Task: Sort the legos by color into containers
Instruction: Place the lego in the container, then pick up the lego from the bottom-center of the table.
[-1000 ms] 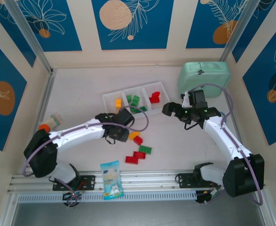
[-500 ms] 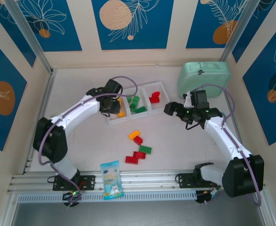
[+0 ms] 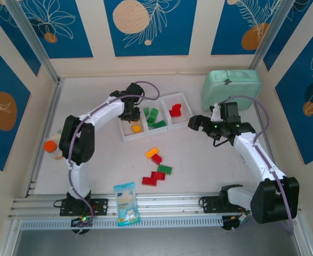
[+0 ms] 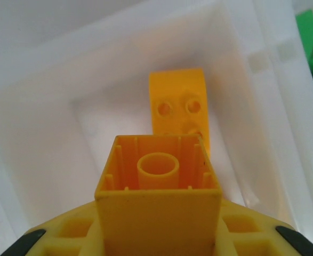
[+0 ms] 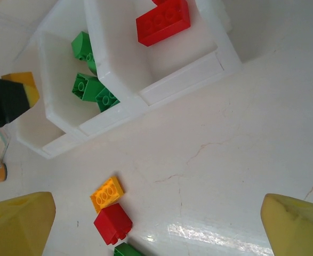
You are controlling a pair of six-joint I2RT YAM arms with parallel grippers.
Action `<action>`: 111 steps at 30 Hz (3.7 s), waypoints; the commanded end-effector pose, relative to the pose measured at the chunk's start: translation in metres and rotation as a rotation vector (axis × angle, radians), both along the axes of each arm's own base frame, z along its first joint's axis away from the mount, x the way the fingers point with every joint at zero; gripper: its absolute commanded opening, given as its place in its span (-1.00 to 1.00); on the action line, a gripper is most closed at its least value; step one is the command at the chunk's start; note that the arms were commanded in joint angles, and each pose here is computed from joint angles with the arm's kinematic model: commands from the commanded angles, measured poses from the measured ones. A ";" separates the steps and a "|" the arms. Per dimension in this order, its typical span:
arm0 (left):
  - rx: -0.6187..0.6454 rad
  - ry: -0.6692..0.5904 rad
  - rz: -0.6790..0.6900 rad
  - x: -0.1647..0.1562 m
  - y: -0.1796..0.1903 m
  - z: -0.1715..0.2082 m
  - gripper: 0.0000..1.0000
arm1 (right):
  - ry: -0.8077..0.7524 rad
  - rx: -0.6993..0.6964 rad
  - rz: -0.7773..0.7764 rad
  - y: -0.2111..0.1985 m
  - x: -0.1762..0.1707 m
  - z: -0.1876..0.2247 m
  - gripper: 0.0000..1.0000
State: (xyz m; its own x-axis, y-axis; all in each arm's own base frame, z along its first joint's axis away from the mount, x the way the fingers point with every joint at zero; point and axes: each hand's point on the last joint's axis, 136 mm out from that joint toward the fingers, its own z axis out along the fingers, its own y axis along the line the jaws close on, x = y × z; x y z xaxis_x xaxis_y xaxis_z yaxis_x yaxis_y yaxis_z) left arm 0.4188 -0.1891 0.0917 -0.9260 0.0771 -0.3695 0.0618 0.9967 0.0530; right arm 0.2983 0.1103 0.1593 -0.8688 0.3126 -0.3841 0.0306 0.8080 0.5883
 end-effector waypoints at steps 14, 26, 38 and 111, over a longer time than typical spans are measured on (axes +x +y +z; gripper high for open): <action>0.095 -0.035 0.127 0.028 0.014 -0.005 -0.51 | 0.041 0.045 0.067 0.009 -0.005 -0.004 0.98; -0.016 -0.102 0.113 0.020 0.007 0.014 -0.03 | 0.049 0.053 0.087 0.014 -0.008 -0.006 0.98; -0.245 -0.217 0.000 0.002 -0.016 0.074 0.33 | 0.057 0.036 0.119 0.021 -0.013 -0.009 0.98; -0.436 -0.514 -0.144 -0.240 0.094 0.136 0.99 | -0.060 -0.561 0.976 0.214 -0.079 -0.015 -0.57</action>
State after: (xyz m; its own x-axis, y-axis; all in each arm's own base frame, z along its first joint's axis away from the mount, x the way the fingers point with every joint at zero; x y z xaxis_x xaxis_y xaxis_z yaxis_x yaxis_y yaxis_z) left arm 0.1767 -0.0810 0.2286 -0.6096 -0.0940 -0.7871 0.2062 0.9400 -0.2719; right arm 0.2110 0.3179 0.0973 -0.6025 -0.7771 -0.1817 -0.7949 0.6047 0.0499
